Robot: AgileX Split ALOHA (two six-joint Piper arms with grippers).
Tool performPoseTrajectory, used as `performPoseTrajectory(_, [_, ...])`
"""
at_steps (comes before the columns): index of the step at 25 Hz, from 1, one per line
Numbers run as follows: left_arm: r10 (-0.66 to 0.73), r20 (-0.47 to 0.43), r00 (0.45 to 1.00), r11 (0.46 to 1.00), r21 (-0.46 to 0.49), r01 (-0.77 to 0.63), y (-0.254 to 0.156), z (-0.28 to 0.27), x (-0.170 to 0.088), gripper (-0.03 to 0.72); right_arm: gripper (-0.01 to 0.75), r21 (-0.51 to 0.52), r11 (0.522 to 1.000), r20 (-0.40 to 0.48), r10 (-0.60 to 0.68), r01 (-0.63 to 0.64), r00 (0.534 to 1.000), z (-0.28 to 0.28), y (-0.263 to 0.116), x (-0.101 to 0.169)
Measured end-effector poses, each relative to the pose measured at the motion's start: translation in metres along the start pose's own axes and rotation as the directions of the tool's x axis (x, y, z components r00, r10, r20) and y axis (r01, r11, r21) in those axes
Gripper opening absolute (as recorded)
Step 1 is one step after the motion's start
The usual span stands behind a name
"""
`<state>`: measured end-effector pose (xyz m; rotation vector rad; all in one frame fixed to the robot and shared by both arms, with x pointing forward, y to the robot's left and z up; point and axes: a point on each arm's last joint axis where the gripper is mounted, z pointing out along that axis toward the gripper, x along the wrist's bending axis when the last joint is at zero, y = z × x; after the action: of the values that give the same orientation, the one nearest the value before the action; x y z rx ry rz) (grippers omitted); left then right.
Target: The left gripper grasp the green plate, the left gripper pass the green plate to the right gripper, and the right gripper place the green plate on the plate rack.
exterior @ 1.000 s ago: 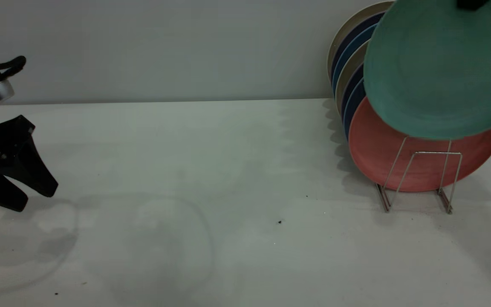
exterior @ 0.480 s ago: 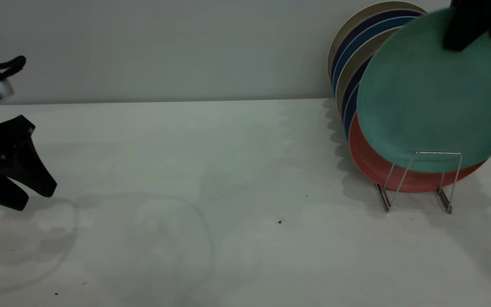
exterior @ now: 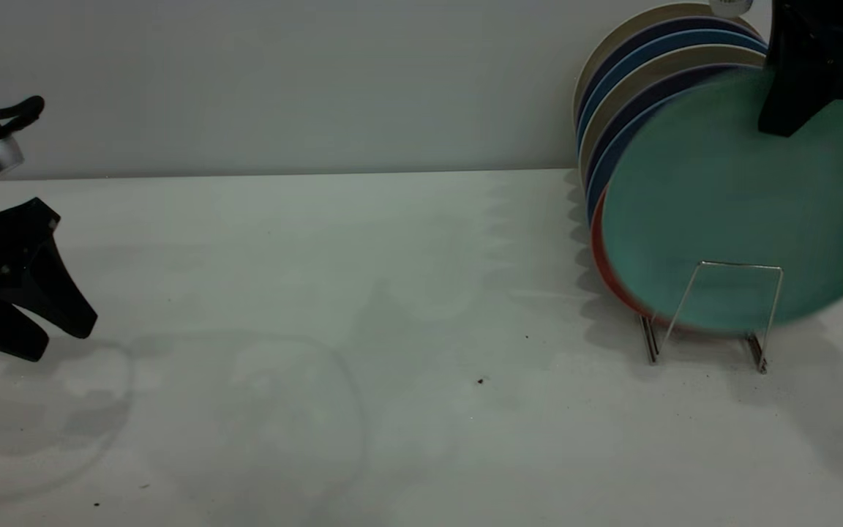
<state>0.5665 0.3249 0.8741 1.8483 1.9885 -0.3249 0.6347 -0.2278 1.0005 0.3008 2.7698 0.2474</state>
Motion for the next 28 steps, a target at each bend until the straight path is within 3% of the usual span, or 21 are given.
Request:
performPoseTrajectory(7, [0.0, -0.004, 1.0, 1.0, -0.005, 0.0, 0.001, 0.0, 0.0, 0.5, 0.546, -0.003, 0.99, -0.03, 0.139, -0.139, 0.99, -0.002, 0.001, 0.002])
performPoseTrajectory(12, [0.048, -0.05, 0.998, 0.999, -0.011, -0.049, 0.003, -0.009, 0.0, 0.499, 0.583, -0.032, 0.942, 0.007, 0.335, -0.334, 0.942, -0.032, 0.004, 0.002])
performPoseTrajectory(15, [0.061, -0.11, 0.992, 0.998, 0.004, -0.061, 0.008, -0.026, -0.002, 0.499, 0.582, -0.076, 0.83, 0.026, 0.556, -0.553, 0.831, -0.059, 0.005, 0.004])
performPoseTrajectory(18, [0.071, -0.216, 0.974, 0.997, 0.041, -0.063, 0.012, -0.052, -0.003, 0.499, 0.582, -0.071, 0.59, 0.002, 0.806, -0.804, 0.592, -0.081, 0.004, 0.01])
performPoseTrajectory(21, [0.096, -0.359, 0.928, 0.993, 0.093, -0.066, 0.011, -0.082, -0.004, 0.499, 0.582, 0.025, 0.412, 0.034, 0.91, -0.911, 0.413, -0.093, -0.004, 0.021])
performPoseTrajectory(24, [0.081, -0.432, 0.898, 0.996, 0.07, -0.056, 0.007, -0.11, -0.011, 0.499, 0.582, 0.121, 0.356, 0.099, 0.925, -0.927, 0.368, -0.102, -0.013, 0.03])
performPoseTrajectory(28, [0.086, -0.437, 0.896, 0.996, 0.034, -0.079, -0.008, -0.144, -0.031, 0.499, 0.582, 0.102, 0.352, 0.129, 0.923, -0.93, 0.363, -0.121, -0.02, 0.041])
